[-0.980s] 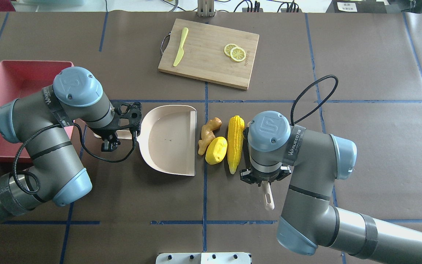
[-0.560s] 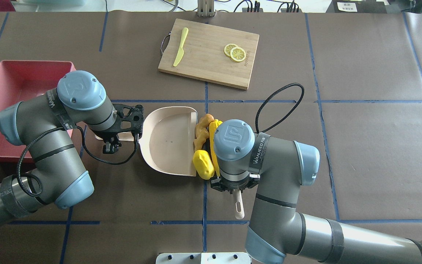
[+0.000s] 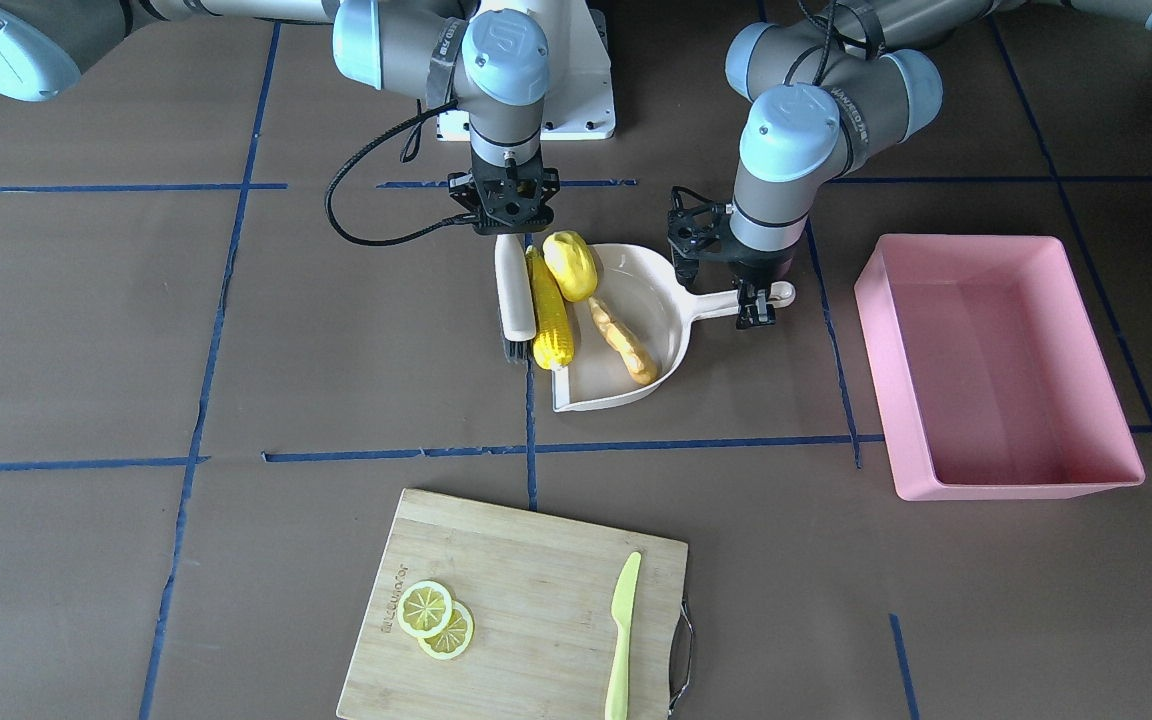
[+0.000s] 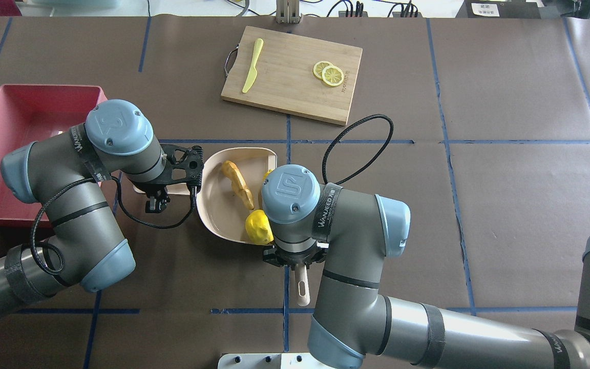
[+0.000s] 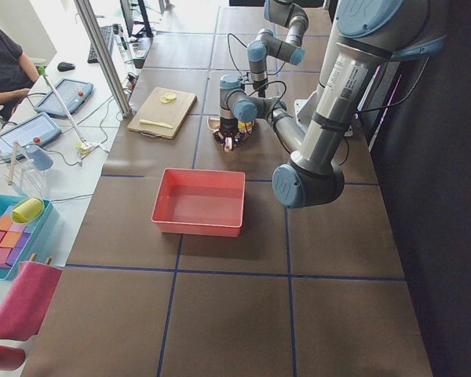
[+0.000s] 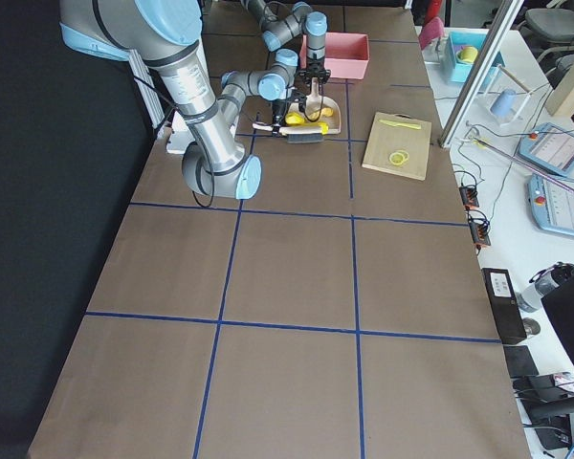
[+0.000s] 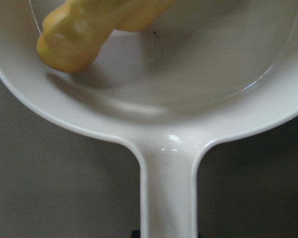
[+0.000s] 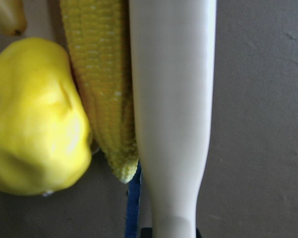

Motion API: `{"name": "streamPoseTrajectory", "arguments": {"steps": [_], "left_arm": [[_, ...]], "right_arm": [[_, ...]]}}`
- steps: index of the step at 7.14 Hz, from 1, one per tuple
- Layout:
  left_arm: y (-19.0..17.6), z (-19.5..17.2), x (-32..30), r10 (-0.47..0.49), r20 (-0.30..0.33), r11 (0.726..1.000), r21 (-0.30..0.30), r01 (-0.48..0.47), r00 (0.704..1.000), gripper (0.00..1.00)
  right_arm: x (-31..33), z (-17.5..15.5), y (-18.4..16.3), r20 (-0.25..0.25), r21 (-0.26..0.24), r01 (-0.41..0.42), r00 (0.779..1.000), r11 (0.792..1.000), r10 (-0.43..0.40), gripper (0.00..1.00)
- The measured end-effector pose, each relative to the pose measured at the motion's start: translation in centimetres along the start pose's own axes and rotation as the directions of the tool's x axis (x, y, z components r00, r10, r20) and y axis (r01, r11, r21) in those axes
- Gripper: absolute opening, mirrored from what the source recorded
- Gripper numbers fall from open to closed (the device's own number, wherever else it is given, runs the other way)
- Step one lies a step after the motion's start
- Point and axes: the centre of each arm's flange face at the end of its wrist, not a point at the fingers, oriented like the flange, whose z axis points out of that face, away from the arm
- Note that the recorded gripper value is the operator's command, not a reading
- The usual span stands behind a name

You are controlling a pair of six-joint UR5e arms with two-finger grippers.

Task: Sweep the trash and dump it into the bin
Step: 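Sweep the corn, lemon and ginger into the dustpan with the right-held brush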

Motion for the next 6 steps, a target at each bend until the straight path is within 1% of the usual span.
{"name": "streamPoseTrajectory", "arguments": {"steps": [3, 5, 6], "left_arm": [[-0.5, -0.3, 0.0, 0.001, 0.003, 1.0, -0.003, -0.001, 1.0, 0.0], [-0.5, -0.4, -0.1, 0.001, 0.003, 1.0, -0.002, -0.001, 1.0, 0.0], [-0.5, -0.4, -0.1, 0.0, 0.002, 1.0, -0.002, 0.0, 1.0, 0.0]], "right_arm": [[-2.9, -1.4, 0.2, 0.026, 0.002, -0.007, 1.0, 1.0, 0.007, 0.0], [-5.3, -1.6, -0.4, 0.029, 0.002, -0.013, 0.999, 1.0, 0.013, 0.0], [-6.2, -1.6, -0.7, 0.039, 0.005, -0.015, 0.999, 1.0, 0.015, 0.0]]}}
